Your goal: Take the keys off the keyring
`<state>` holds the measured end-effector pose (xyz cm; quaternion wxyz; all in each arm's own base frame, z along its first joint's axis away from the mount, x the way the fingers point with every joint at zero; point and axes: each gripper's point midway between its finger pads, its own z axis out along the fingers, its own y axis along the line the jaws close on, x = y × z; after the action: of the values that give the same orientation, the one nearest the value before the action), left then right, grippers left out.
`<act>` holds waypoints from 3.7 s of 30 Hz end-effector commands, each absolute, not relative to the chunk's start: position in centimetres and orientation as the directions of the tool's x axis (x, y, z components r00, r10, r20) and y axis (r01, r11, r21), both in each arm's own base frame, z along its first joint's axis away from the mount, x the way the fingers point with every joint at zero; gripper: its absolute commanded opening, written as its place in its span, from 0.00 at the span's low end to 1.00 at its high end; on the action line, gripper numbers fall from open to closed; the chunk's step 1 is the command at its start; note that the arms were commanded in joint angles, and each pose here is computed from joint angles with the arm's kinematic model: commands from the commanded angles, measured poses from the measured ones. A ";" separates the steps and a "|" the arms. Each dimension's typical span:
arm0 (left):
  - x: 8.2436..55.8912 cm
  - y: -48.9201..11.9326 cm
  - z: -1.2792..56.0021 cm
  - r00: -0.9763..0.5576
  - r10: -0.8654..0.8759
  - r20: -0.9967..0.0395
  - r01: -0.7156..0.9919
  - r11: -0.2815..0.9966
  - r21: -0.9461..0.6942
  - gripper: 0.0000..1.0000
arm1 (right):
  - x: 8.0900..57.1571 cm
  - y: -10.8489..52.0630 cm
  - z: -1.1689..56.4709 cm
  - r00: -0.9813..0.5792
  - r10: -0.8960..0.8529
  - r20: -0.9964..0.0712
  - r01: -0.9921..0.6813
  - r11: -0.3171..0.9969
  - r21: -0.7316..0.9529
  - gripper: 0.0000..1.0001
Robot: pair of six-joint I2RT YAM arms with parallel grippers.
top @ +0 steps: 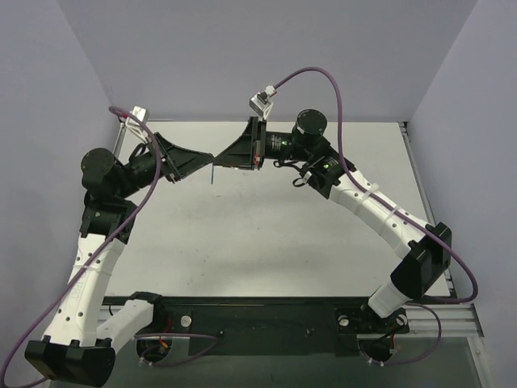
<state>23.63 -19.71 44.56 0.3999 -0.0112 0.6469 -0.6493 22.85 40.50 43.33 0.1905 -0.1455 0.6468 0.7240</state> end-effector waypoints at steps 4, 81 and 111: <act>19.9 -23.2 41.2 -0.798 -0.213 -0.564 0.531 0.193 -0.825 0.00 | 19.6 40.7 43.9 -0.841 -0.034 -0.540 -0.532 -0.126 0.837 0.00; 19.8 -24.4 35.6 -0.717 0.108 -0.688 0.628 0.528 -0.571 0.80 | 18.9 35.3 34.1 -0.872 -0.230 -0.432 -0.464 0.106 0.879 0.00; 23.2 -20.1 47.2 -0.536 -0.536 -0.652 0.642 0.242 -0.727 0.65 | 22.3 35.6 44.4 -0.805 0.168 -0.569 -0.580 -0.017 0.815 0.00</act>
<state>24.07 -20.36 43.39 0.4367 0.0351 0.6913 -0.5746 22.05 35.66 39.11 0.2176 -0.1711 0.7166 0.6402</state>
